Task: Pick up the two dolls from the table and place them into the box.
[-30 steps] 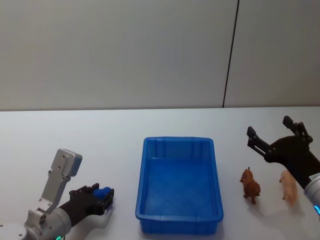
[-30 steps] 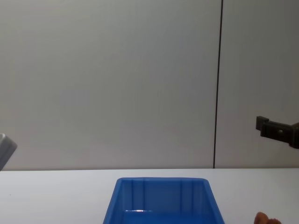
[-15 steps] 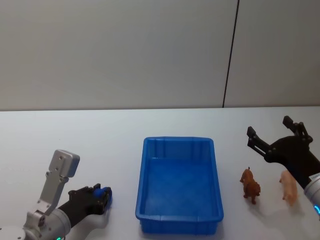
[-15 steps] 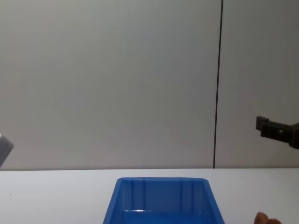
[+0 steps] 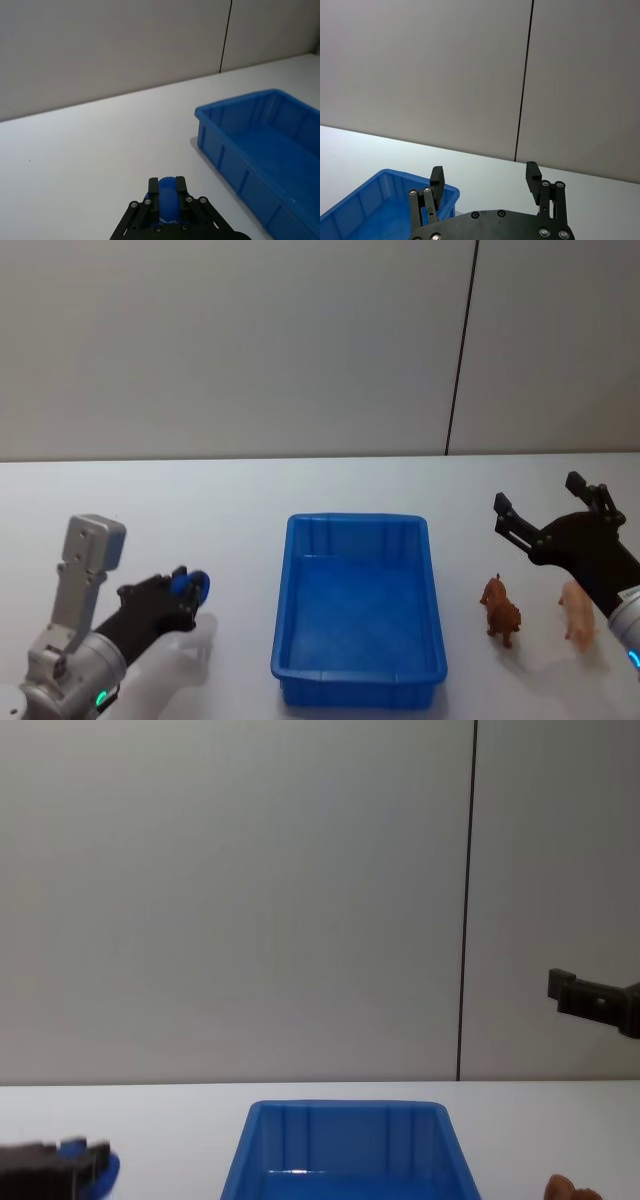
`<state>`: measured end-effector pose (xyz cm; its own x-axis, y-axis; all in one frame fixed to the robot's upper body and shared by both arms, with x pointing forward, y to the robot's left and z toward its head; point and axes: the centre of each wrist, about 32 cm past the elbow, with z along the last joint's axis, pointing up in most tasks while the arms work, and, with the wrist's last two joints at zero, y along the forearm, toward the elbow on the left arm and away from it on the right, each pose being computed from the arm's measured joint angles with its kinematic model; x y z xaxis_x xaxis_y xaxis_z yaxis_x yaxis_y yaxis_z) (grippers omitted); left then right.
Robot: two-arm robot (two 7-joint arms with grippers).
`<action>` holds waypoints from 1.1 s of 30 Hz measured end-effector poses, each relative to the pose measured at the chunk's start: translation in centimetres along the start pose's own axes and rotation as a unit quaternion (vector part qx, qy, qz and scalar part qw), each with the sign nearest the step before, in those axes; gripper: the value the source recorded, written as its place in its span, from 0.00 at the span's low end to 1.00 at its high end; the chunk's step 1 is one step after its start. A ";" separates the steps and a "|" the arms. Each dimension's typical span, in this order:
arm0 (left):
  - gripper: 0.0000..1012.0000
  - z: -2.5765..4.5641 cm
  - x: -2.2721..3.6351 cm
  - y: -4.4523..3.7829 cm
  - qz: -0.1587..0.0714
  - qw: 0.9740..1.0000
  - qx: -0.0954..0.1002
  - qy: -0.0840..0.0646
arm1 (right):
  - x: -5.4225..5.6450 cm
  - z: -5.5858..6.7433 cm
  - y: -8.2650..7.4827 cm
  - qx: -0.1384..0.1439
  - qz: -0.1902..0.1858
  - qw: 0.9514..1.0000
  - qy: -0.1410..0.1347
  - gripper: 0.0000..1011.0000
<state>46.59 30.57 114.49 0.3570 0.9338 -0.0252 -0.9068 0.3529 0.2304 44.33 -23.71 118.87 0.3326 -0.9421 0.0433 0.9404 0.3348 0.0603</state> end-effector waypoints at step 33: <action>0.15 6.42 -0.61 -2.51 -0.168 0.975 -0.137 0.044 | 0.0 0.0 0.0 0.000 0.000 1.000 0.000 0.99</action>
<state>50.09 28.73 120.17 0.6348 0.7599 -0.1401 -0.7720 0.6313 -0.0738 44.33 -23.71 118.87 0.3325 -0.9421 0.0433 0.9404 0.3347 0.0604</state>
